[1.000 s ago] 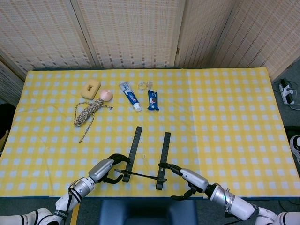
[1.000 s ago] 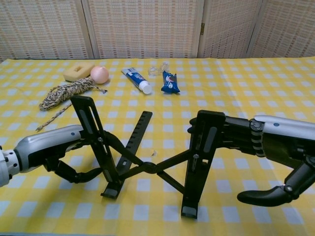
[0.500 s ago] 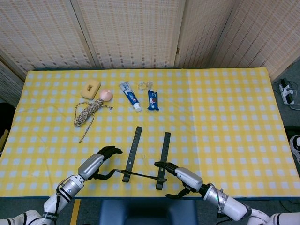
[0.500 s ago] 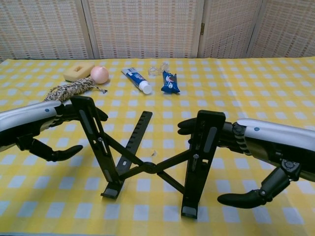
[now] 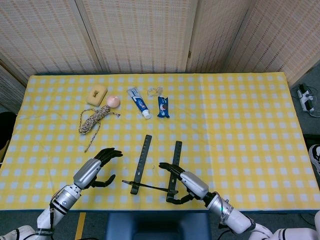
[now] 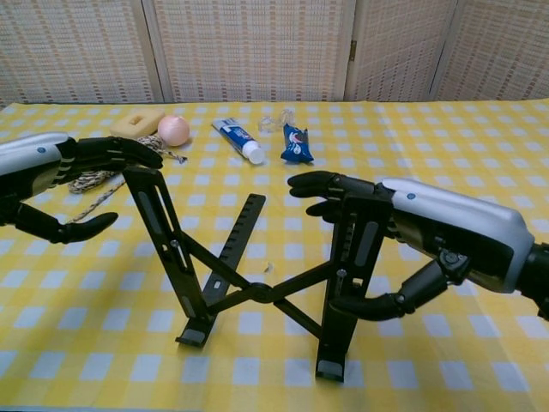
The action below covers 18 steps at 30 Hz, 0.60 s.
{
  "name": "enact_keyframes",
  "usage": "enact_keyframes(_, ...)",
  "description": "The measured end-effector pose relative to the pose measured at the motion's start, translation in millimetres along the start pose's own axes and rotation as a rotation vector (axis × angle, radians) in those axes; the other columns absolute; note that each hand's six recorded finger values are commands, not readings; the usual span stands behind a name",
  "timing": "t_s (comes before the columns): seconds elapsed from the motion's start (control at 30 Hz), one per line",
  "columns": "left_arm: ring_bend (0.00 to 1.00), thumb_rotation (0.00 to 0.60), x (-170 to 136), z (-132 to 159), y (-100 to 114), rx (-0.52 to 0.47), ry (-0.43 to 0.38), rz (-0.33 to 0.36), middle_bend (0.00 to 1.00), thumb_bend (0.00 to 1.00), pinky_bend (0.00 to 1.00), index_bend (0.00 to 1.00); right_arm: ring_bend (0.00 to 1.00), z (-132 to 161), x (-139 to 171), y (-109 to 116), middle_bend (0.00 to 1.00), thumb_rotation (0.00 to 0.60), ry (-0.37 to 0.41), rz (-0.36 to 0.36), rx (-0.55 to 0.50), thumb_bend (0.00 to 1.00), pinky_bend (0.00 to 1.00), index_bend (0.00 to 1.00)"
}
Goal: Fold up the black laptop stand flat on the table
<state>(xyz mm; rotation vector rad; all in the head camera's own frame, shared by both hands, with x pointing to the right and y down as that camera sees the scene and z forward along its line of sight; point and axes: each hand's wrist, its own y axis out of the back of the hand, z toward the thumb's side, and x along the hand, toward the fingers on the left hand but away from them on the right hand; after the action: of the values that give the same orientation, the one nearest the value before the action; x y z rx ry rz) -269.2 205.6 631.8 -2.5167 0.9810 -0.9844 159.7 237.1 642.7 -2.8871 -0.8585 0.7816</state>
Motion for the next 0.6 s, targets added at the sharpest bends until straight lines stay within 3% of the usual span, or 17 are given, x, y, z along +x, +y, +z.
enact_keyframes(0.23,0.05,0.600,0.7,5.1,25.8,0.014,-0.032,0.104,0.16,0.50,0.04,0.19,0.05,-5.5,-11.3,20.1,0.00,0.600,-0.026,-0.154,0.029,0.30,0.00,0.00)
enact_keyframes(0.3,0.05,0.600,0.5,4.8,33.8,0.013,-0.032,0.128,0.16,0.50,0.04,0.19,0.04,-7.5,-12.9,22.8,0.00,0.600,-0.036,-0.169,0.023,0.30,0.00,0.00)
enact_keyframes(0.47,0.05,0.600,-1.0,1.5,43.7,0.015,-0.014,0.139,0.15,0.50,0.04,0.19,0.03,-12.4,-14.4,25.9,0.00,0.600,-0.053,-0.183,0.029,0.30,0.00,0.00)
enact_keyframes(0.6,0.04,0.600,-0.8,-0.2,46.1,0.017,-0.006,0.143,0.15,0.50,0.04,0.19,0.00,-21.1,-16.0,38.0,0.00,0.600,-0.095,-0.251,0.057,0.30,0.00,0.00)
